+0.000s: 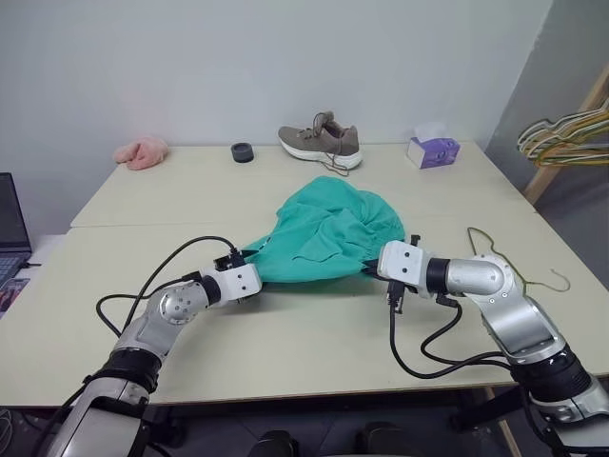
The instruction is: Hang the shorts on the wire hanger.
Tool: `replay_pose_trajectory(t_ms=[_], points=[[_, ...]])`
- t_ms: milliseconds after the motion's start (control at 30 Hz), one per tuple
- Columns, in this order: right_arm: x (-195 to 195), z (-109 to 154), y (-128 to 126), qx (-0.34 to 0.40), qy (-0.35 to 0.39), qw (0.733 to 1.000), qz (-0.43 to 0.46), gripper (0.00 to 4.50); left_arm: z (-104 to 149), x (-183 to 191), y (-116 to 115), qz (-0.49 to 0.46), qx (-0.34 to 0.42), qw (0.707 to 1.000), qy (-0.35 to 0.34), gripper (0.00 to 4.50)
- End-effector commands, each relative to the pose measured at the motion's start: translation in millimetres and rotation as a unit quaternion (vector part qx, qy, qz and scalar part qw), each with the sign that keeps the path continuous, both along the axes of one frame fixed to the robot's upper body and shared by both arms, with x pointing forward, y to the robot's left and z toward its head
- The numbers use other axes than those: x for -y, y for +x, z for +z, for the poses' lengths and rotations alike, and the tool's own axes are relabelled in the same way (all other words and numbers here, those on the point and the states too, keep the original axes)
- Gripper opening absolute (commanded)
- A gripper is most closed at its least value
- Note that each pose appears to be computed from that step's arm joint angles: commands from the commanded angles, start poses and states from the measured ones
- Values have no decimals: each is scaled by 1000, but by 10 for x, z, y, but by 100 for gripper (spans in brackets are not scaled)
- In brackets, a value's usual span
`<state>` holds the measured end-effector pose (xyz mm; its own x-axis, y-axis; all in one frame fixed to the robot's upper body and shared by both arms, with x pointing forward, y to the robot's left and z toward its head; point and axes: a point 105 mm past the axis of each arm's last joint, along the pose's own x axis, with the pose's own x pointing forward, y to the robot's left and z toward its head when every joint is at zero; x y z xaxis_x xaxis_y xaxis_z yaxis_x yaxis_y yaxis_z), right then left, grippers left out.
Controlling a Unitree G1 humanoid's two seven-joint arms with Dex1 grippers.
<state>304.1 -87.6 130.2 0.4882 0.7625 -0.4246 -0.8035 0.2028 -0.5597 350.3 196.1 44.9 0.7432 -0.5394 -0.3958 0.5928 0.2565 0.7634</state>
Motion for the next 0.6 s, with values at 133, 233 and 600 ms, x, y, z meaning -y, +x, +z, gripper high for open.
replay_pose_trajectory(t_ms=[133, 233, 600], points=[[161, 39, 82, 42, -69, 996, 37, 0, -42, -348, -108, -8, -45, 994, 95, 122], [248, -68, 167, 70, -138, 985, 72, 0, 29, -441, -145, -9, -59, 992, 112, 27], [242, -12, 161, 135, -191, 945, 230, 0, 260, -442, -598, -23, -194, 978, 79, 2]])
